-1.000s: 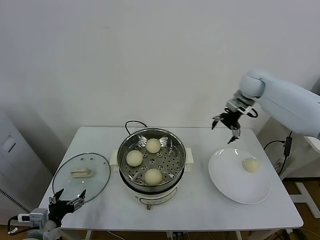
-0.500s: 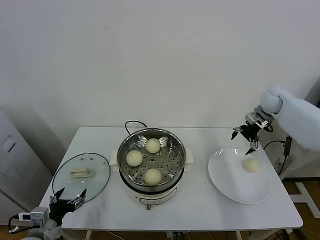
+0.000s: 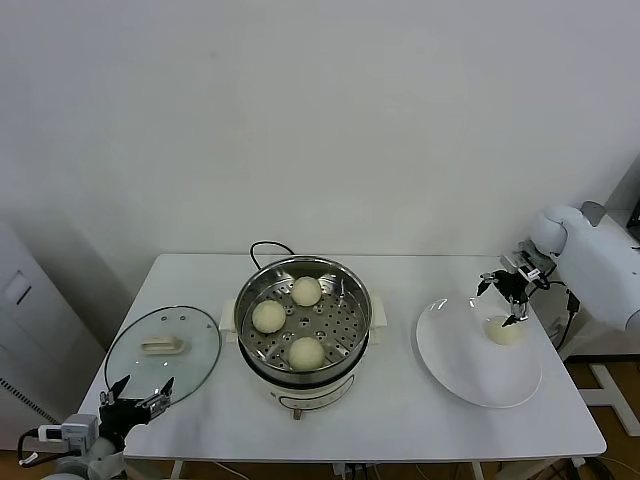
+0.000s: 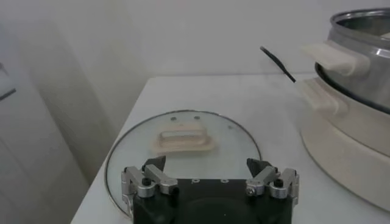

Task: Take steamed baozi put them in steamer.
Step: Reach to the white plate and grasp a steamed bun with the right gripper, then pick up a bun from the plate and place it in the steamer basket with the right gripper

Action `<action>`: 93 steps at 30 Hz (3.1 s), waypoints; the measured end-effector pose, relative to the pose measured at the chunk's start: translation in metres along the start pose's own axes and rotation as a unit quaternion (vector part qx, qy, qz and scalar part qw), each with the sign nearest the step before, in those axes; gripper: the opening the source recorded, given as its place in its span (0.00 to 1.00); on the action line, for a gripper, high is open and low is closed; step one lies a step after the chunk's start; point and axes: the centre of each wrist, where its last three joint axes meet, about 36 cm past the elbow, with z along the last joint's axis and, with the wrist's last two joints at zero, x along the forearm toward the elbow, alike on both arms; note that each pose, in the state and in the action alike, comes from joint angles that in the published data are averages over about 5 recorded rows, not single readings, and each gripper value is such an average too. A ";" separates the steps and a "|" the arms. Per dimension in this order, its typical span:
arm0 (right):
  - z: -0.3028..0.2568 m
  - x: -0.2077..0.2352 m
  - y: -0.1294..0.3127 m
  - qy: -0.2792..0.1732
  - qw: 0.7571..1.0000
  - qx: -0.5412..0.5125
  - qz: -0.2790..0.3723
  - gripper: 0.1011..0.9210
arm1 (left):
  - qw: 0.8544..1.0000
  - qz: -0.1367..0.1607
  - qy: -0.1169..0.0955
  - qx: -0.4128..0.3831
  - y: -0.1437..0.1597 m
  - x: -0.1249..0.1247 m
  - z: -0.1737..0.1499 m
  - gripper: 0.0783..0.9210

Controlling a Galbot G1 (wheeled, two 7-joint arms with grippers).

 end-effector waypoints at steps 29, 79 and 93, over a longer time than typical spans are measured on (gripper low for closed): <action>0.026 -0.046 0.034 0.028 0.999 -0.046 0.001 0.76 | 1.000 0.005 0.003 -0.007 -0.003 0.000 0.001 0.88; -0.062 0.107 -0.008 -0.027 0.995 -0.070 0.071 0.39 | 1.000 -0.001 0.001 -0.008 -0.008 0.007 0.000 0.88; -0.213 0.158 -0.027 -0.081 0.985 -0.105 0.108 0.39 | 1.000 0.002 -0.002 -0.005 -0.011 0.008 -0.002 0.88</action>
